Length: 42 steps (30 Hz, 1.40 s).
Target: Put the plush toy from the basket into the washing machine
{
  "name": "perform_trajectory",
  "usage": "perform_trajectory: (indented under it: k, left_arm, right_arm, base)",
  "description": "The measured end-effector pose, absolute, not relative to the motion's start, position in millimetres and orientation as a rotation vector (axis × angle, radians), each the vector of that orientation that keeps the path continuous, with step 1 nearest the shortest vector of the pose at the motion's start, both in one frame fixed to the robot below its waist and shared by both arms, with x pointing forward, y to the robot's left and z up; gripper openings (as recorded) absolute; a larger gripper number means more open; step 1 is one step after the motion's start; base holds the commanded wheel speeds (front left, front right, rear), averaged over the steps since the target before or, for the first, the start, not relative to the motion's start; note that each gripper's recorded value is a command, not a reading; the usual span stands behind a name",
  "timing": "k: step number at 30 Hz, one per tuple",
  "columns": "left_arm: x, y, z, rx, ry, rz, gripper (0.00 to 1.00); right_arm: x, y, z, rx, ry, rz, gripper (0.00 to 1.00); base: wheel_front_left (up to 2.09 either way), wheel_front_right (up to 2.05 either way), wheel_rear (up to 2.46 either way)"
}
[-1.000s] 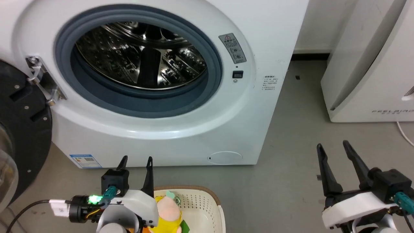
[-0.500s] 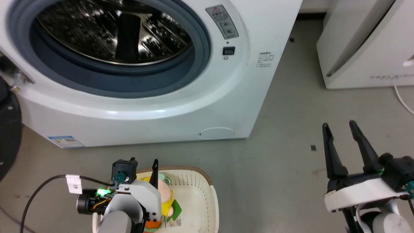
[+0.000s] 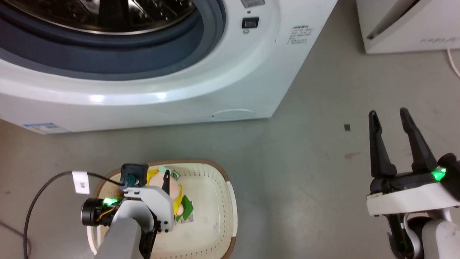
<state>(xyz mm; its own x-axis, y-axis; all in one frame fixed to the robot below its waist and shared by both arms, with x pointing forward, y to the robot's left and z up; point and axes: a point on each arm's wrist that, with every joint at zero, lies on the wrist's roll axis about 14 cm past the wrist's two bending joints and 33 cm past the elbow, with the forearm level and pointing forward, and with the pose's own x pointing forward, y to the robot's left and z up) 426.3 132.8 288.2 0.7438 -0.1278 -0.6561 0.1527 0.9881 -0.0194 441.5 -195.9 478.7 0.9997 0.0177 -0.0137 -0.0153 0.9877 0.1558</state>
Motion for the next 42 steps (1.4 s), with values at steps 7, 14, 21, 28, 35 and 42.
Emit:
perform_trajectory:
  k: [7, 14, 21, 28, 35, 42]
  left_arm:
    - [425, 133, 251, 0.042, 0.820, -0.164, 1.00]
    - [418, 135, 217, 0.055, 0.914, -0.165, 1.00]
    - [414, 144, 190, 0.047, 0.991, -0.132, 1.00]
    - [407, 143, 163, 0.054, 1.073, -0.140, 1.00]
    - [403, 143, 140, 0.075, 1.134, -0.145, 1.00]
    - [403, 140, 128, 0.077, 1.155, -0.147, 0.10]
  right_arm:
    - [456, -201, 463, 0.179, 0.029, 0.000, 1.00]
    - [464, -208, 448, 0.188, 0.041, -0.024, 1.00]
    - [475, -211, 435, 0.194, 0.043, -0.033, 1.00]
    - [482, -216, 424, 0.214, 0.046, -0.050, 1.00]
    - [487, -223, 411, 0.219, 0.054, -0.071, 1.00]
    - [494, -226, 407, 0.235, 0.034, -0.081, 1.00]
  base:
    - [0.00, 0.00, 0.00]
    - [0.00, 0.00, 0.00]
    - [0.00, 0.00, 0.00]
    - [0.00, 0.00, 0.00]
    - [0.00, 0.00, 0.00]
    - [0.00, 0.00, 0.00]
